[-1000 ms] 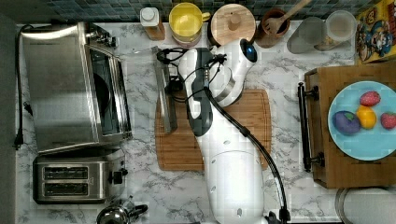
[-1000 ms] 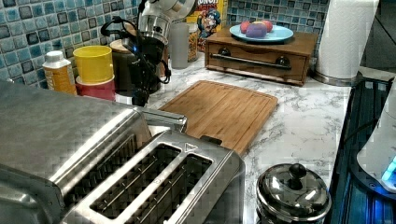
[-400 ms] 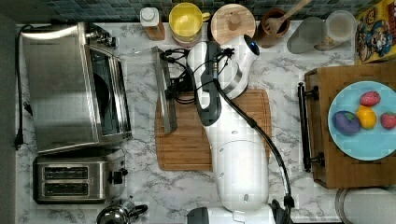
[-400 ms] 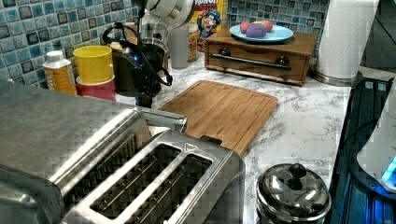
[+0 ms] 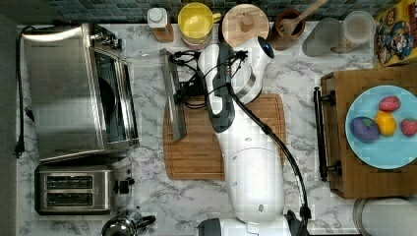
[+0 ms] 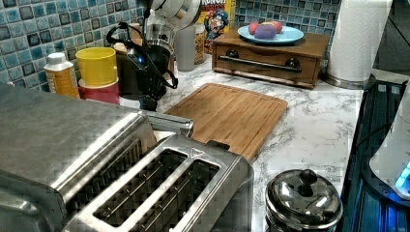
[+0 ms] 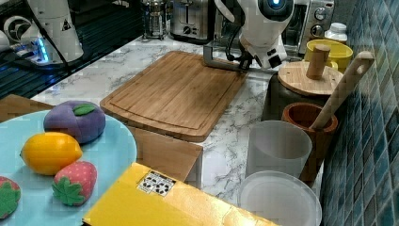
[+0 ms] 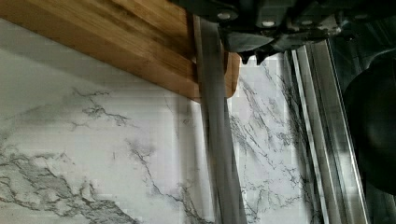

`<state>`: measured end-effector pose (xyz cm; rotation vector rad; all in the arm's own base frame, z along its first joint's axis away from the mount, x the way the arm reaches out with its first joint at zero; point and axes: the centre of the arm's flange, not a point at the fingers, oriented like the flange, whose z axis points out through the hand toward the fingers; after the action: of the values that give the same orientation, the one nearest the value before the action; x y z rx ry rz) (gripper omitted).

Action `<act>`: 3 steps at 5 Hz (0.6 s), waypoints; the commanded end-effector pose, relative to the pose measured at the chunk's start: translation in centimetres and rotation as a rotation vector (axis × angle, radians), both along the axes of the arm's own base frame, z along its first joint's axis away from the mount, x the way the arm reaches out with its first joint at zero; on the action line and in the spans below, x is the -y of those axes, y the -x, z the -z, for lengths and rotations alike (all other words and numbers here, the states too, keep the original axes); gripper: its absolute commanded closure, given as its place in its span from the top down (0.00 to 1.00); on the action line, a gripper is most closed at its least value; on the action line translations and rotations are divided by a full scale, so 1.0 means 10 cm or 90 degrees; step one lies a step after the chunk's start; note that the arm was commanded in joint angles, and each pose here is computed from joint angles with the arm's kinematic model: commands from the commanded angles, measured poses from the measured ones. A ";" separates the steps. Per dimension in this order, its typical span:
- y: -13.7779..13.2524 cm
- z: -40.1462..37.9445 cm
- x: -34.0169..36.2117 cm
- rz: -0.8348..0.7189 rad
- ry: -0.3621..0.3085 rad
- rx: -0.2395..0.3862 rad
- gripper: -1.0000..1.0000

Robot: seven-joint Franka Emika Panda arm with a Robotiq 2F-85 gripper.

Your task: Close the oven.

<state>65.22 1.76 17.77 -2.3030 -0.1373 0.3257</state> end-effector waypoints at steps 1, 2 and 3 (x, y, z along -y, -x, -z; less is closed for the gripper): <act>-0.29 -2.08 -1.23 -0.096 -0.044 0.231 0.00; -0.21 -2.40 -1.49 -0.105 -0.008 0.253 0.00; -0.15 -2.54 -1.79 -0.127 0.055 0.249 0.00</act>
<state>65.40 4.67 24.13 -2.4367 -0.2162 0.2670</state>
